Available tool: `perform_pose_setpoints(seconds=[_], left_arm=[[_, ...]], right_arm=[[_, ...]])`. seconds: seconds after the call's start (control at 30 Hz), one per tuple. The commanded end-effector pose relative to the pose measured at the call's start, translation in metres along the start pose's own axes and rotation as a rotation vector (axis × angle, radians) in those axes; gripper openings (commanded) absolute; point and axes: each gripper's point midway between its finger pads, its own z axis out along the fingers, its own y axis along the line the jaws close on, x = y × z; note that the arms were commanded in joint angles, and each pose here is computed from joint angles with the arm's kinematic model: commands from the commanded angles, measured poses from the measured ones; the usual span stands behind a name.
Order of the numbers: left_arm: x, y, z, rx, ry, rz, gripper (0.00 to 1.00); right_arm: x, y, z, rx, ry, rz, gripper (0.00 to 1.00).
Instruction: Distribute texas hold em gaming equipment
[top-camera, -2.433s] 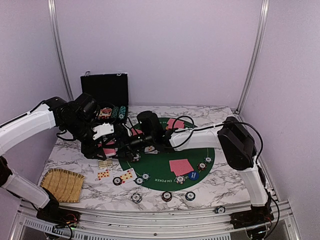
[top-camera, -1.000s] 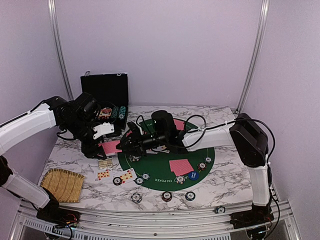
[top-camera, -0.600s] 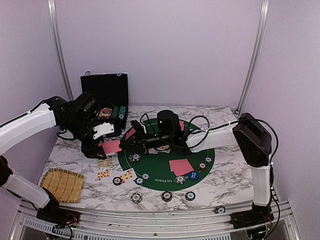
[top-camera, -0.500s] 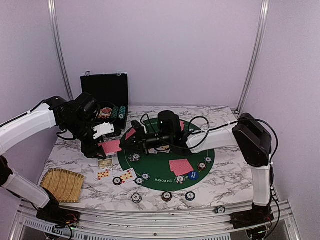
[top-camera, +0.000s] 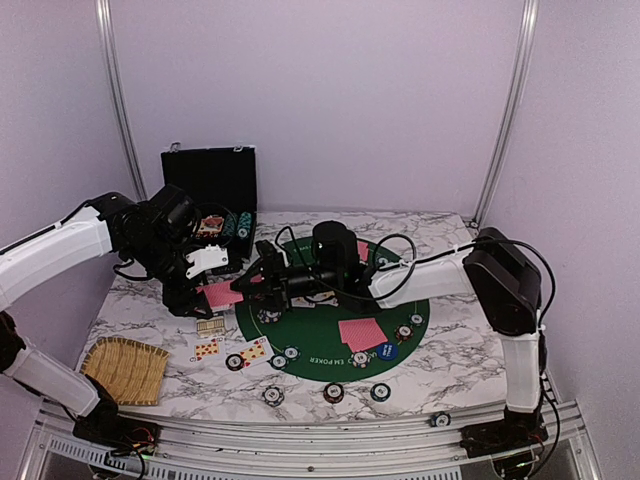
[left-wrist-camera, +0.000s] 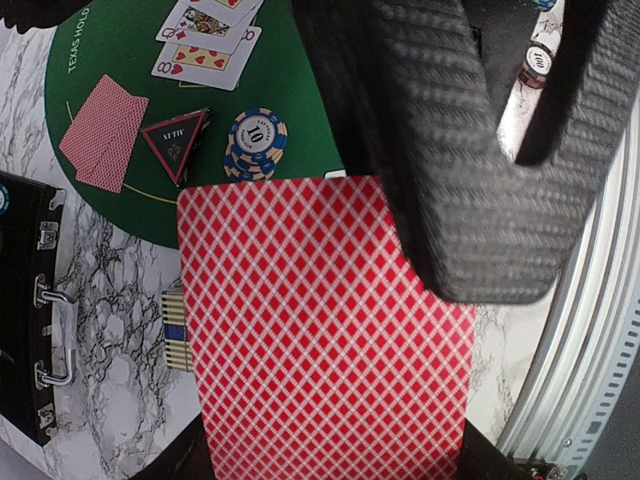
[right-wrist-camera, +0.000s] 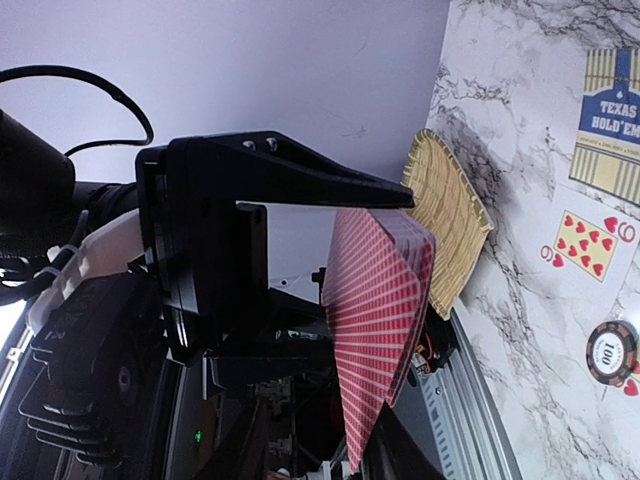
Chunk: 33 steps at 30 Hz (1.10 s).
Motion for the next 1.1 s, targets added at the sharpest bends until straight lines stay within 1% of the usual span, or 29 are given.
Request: perform_pose_setpoints(seconds=[0.0, 0.13, 0.23, 0.4, 0.6, 0.73, 0.87, 1.07], left_arm=[[0.002, 0.0, -0.001, -0.004, -0.002, -0.002, 0.0], [0.002, 0.0, -0.001, -0.005, -0.004, -0.001, 0.0], [0.002, 0.0, -0.001, -0.006, -0.004, -0.001, 0.0], [0.003, 0.0, -0.001, -0.004, -0.001, -0.001, 0.0], [0.004, 0.0, -0.001, -0.008, 0.002, -0.001, 0.0], [0.004, 0.0, -0.001, -0.009, 0.002, -0.002, 0.0], [0.003, 0.001, -0.001, -0.008, -0.001, -0.002, 0.0], [0.001, 0.001, -0.002, -0.008, -0.003, -0.001, 0.0]], right_arm=[[-0.001, 0.011, 0.008, -0.033, 0.018, -0.028, 0.28], [-0.003, 0.013, 0.005, -0.034, 0.015, -0.03, 0.08], [-0.007, 0.014, -0.003, -0.023, 0.001, -0.035, 0.0], [-0.017, 0.008, -0.033, 0.021, -0.046, -0.047, 0.0], [-0.03, -0.016, -0.089, 0.109, -0.125, -0.029, 0.0], [-0.041, -0.038, -0.136, 0.185, -0.194, -0.013, 0.0], [-0.058, -0.069, -0.189, 0.297, -0.278, 0.009, 0.0], [-0.074, -0.118, -0.243, 0.452, -0.35, 0.04, 0.0]])
